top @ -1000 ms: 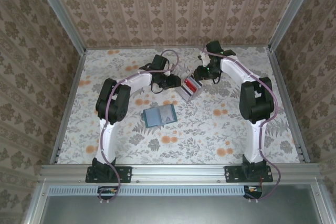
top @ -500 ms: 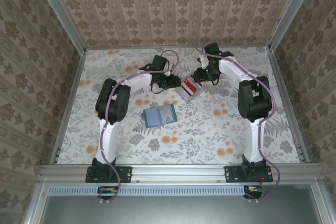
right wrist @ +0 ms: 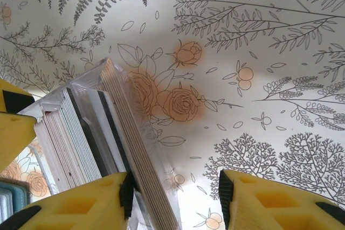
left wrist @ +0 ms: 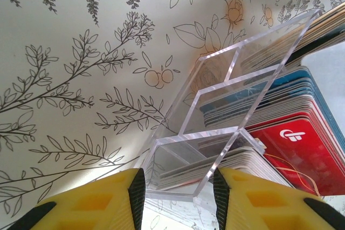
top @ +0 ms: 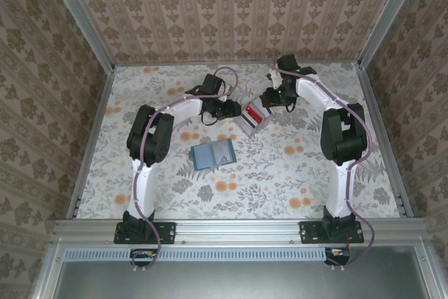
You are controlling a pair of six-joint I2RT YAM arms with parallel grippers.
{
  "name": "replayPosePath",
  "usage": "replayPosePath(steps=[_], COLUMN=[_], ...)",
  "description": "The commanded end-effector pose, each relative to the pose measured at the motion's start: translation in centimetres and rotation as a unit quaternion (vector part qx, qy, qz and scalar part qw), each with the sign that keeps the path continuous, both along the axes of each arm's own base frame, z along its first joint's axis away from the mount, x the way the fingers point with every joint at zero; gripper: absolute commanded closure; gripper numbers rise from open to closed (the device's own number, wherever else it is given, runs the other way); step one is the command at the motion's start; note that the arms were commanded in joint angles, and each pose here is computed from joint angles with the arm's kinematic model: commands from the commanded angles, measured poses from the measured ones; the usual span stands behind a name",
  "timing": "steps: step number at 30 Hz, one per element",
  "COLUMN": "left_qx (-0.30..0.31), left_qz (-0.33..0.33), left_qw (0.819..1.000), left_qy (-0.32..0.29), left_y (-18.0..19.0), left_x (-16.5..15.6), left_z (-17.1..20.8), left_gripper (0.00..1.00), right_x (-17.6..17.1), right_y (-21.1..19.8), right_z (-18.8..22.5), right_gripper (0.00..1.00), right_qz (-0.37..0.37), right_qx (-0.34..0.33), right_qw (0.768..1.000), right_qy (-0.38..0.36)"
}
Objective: Put the credit cards into the card holder
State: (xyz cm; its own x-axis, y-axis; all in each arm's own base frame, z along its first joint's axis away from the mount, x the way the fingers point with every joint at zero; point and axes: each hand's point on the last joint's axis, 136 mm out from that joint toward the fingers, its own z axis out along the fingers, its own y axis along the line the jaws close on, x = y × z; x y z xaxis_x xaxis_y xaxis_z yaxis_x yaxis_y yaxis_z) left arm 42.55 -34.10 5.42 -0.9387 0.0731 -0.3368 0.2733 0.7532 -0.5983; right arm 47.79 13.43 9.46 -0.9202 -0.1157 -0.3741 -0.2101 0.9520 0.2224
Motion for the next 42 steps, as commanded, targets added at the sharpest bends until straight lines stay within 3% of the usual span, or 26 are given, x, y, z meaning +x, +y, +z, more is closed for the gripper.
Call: replayPosePath(steps=[1, 8, 14, 21, 34, 42], left_qx=[0.039, 0.039, 0.039, 0.04, 0.034, 0.006], left_qz=[0.01, 0.009, 0.01, 0.009, 0.005, -0.002], left_qw=[0.998, 0.998, 0.998, 0.998, 0.999, 1.0], left_qy=[0.04, 0.039, 0.04, 0.04, 0.032, 0.001], left_y=[1.7, 1.7, 1.5, 1.4, 1.2, 0.4], left_x=[-1.9, -2.0, -2.0, -1.9, -1.9, -1.6], left_z=[-1.7, -1.6, -1.7, -1.5, -0.4, 4.2], left_gripper=[0.6, 0.6, 0.6, 0.6, 0.6, 0.59], right_x=[-0.1, -0.3, -0.2, -0.4, -1.2, -2.9], right_y=[-0.9, -0.5, -0.3, 0.1, 1.0, 2.5], right_z=[0.7, 0.5, 1.9, 2.9, 6.3, 9.4], right_gripper=[0.53, 0.64, 0.8, 0.89, 0.91, 0.91], right_qz=[-0.015, -0.013, -0.007, -0.001, 0.004, 0.006], right_qx=[-0.005, 0.006, 0.014, 0.024, 0.068, 0.137], right_qw=[1.0, 1.0, 1.0, 0.999, 0.997, 0.989], right_qy=[-0.005, -0.002, -0.017, -0.024, -0.041, -0.054])
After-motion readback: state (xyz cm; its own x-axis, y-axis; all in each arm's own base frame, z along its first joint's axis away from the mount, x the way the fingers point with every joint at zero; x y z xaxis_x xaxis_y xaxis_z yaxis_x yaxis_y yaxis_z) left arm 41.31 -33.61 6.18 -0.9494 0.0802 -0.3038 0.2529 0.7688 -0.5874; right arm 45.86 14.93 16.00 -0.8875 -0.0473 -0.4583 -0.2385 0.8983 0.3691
